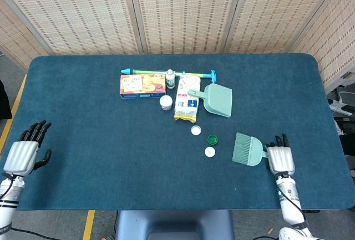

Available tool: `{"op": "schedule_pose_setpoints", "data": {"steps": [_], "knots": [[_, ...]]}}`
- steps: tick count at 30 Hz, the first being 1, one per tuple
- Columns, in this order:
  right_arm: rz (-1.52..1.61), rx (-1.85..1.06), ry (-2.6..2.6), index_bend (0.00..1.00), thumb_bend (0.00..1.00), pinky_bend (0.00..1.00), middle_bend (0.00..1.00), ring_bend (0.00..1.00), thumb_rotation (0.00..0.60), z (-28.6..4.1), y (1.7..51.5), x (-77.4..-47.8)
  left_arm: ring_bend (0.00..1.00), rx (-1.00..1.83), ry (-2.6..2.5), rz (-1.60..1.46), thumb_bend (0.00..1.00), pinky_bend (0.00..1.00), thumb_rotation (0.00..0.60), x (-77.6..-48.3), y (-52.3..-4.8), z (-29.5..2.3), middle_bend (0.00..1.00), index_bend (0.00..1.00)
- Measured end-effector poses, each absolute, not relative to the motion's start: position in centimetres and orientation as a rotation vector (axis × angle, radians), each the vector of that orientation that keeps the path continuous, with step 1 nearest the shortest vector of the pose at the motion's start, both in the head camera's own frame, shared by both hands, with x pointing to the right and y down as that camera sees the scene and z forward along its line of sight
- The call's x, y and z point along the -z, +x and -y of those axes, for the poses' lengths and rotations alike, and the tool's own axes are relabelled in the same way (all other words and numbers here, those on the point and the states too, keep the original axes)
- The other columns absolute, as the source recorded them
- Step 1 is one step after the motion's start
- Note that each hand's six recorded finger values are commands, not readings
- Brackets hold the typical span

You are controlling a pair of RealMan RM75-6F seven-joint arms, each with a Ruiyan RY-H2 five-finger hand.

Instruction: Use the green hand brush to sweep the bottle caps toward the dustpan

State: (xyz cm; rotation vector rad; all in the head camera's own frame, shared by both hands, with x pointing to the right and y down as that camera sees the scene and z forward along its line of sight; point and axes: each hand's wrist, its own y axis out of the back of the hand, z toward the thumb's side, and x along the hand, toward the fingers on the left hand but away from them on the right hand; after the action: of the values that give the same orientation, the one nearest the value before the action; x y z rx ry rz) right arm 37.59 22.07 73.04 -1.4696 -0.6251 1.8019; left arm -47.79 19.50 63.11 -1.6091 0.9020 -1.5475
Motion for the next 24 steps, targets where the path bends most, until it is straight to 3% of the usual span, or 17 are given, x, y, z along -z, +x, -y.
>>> {"op": "schedule_pose_setpoints", "data": {"steps": [16, 20, 24], "knots": [[0.625, -1.772, -1.479, 0.69, 0.35, 0.0, 0.58, 0.24, 0.6, -21.94, 36.89, -72.93, 0.04, 1.547, -1.607, -0.906, 0.46, 0.17, 0.6, -63.06, -47.95, -19.38, 0.0, 0.0], [0.626, -1.759, -1.469, 0.79, 0.39, 0.01, 0.66, 0.3, 0.6, -21.76, 36.81, -72.89, 0.04, 1.548, -1.608, -0.904, 0.46, 0.17, 0.6, -63.16, -47.87, -19.44, 0.0, 0.0], [0.637, -1.729, -1.448, 0.97, 0.44, 0.08, 0.78, 0.43, 0.6, -21.33, 36.62, -72.87, 0.04, 1.545, -1.607, -0.905, 0.46, 0.17, 0.6, -63.09, -47.74, -19.45, 0.0, 0.0]]}}
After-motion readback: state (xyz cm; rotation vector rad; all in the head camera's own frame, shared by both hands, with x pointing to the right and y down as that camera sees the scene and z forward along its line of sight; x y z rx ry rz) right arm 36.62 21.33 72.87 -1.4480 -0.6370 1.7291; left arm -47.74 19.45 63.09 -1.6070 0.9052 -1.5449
